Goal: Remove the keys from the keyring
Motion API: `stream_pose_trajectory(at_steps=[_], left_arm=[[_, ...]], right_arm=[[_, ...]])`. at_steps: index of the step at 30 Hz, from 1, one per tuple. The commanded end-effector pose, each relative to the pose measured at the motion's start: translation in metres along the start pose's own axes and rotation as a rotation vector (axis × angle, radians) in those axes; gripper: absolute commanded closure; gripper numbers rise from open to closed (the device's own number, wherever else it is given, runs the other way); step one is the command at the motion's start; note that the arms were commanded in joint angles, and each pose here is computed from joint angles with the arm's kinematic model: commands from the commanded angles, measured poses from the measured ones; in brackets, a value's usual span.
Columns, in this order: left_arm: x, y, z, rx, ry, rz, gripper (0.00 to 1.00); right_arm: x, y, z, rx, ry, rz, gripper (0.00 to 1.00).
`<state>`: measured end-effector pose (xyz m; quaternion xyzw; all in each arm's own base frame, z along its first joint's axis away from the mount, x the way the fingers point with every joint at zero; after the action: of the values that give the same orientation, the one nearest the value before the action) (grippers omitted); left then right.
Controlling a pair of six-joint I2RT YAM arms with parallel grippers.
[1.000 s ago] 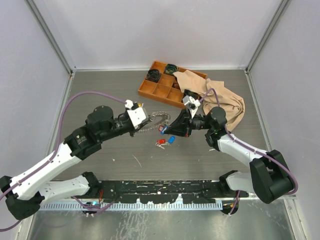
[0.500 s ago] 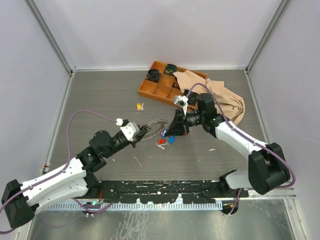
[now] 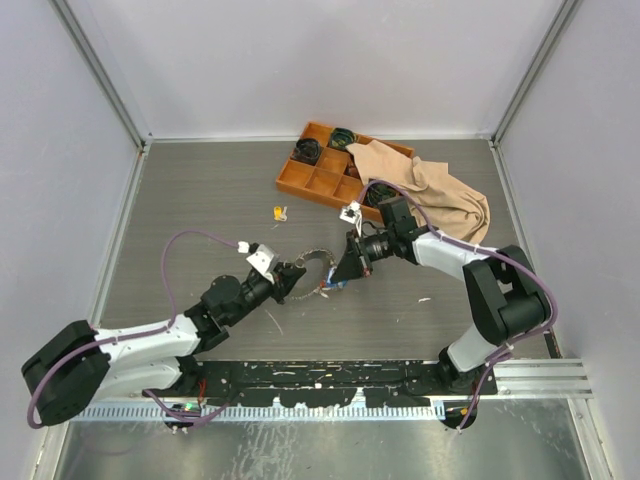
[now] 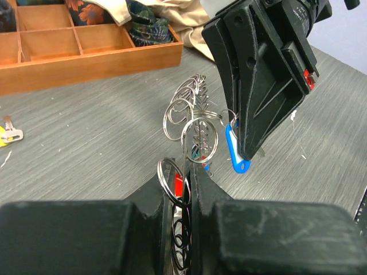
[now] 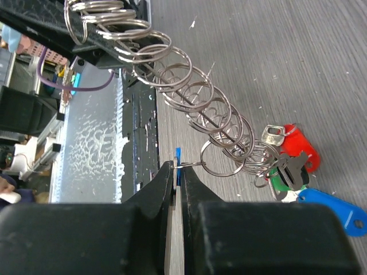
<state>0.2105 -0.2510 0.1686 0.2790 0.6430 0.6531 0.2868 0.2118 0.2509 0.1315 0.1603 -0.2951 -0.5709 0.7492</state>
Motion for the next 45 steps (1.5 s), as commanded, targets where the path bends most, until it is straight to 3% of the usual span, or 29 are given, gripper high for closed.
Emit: stream_pose_trajectory(at_steps=[1,12,20,23,26,31,40,45], left_arm=[[-0.010,0.042,0.017,0.128,0.105,-0.192,1.00],[0.002,-0.009,0.035,0.285,0.220,0.022,1.00],[0.019,-0.027,0.035,0.337,0.255,0.092,0.96],[0.022,-0.032,0.035,0.350,0.261,0.119,0.89],[0.027,-0.038,0.035,0.373,0.277,0.152,0.73],[0.038,-0.037,0.035,0.407,0.302,0.184,0.54],[0.055,-0.006,0.033,0.388,0.279,0.202,0.41],[0.041,0.016,0.006,0.414,0.096,0.166,0.31]], right_arm=[[-0.006,0.014,0.002,-0.001,0.016,-0.029,0.99],[-0.020,0.007,-0.011,-0.103,0.000,-0.040,0.99],[-0.032,0.002,-0.014,-0.145,0.012,-0.027,0.99],[-0.035,0.002,-0.016,-0.160,0.013,-0.029,0.99],[-0.036,0.001,-0.018,-0.179,0.012,-0.028,0.99],[-0.037,0.001,-0.020,-0.191,0.012,-0.027,0.99],[-0.037,0.003,-0.016,-0.205,0.025,-0.022,0.99],[-0.040,0.006,-0.015,-0.287,0.032,-0.036,0.99]])
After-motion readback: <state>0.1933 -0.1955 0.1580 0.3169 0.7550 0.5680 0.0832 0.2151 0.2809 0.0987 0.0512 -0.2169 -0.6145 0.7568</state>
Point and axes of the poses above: each gripper's point midway between its finger pads, its own x axis back along the fingers, its own z axis along the line the jaws close on, y = z × x, the point moved 2 cm from there along x, back along the fingers, and after that the axes turned 8 degrees about -x, right-handed, at the moved point
